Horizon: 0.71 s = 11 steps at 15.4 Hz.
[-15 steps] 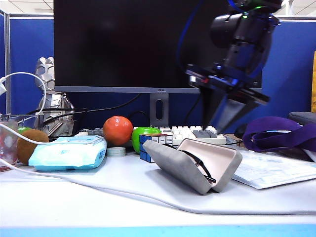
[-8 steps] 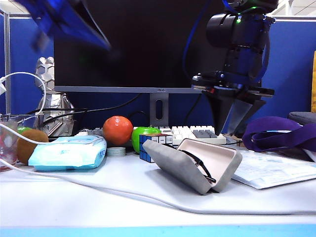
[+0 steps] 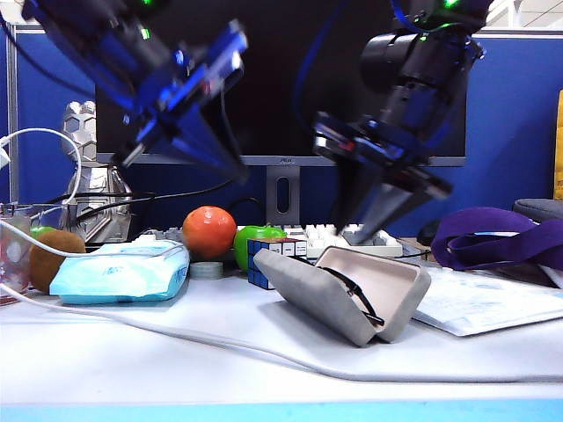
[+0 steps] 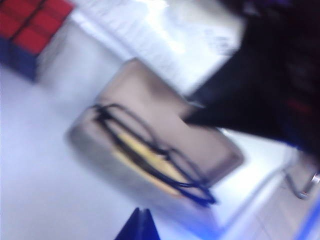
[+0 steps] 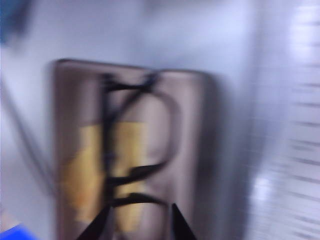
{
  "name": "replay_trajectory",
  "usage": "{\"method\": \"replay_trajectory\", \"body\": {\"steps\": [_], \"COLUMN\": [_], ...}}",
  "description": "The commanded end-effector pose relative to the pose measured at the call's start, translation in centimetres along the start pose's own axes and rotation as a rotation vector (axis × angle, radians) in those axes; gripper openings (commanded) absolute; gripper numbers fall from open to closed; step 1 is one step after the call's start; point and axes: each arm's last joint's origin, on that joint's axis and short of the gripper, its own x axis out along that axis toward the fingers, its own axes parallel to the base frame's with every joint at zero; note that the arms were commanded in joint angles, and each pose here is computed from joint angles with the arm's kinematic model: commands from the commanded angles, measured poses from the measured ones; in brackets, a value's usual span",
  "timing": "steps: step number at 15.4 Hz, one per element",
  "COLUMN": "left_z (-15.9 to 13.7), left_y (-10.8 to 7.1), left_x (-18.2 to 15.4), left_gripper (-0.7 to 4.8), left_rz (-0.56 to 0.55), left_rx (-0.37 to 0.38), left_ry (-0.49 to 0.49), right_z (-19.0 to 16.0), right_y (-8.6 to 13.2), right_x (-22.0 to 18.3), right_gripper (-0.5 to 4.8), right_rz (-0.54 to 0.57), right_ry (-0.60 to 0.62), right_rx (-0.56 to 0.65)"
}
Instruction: Pick up the glasses, fold the temples of the glasses, place the glasses into the glasses case, and finally close the glasses case.
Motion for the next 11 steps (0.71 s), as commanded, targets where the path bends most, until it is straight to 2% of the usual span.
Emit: {"method": "replay_trajectory", "body": {"steps": [1, 5, 8, 11], "left_z": [0.2, 0.2, 0.2, 0.2], "left_y": [0.1, 0.1, 0.1, 0.1], "left_x": [0.0, 0.0, 0.0, 0.0], "left_gripper": [-0.06, -0.06, -0.05, -0.05], "left_rz": [0.038, 0.039, 0.039, 0.038], "left_rx": [-0.003, -0.003, -0.002, -0.002], "left_ry": [-0.014, -0.015, -0.015, -0.016], "right_z": [-0.1, -0.6, -0.2, -0.2], "right_y": [0.0, -0.7, -0.6, -0.6], "right_x": [0.8, 2.5, 2.7, 3.1], "right_gripper": [1.48, 1.47, 1.48, 1.47], "right_rz": [0.1, 0.097, 0.153, 0.159], "right_ry": [0.041, 0.124, 0.093, 0.101], "right_rx": [0.008, 0.016, 0.003, 0.003]}}
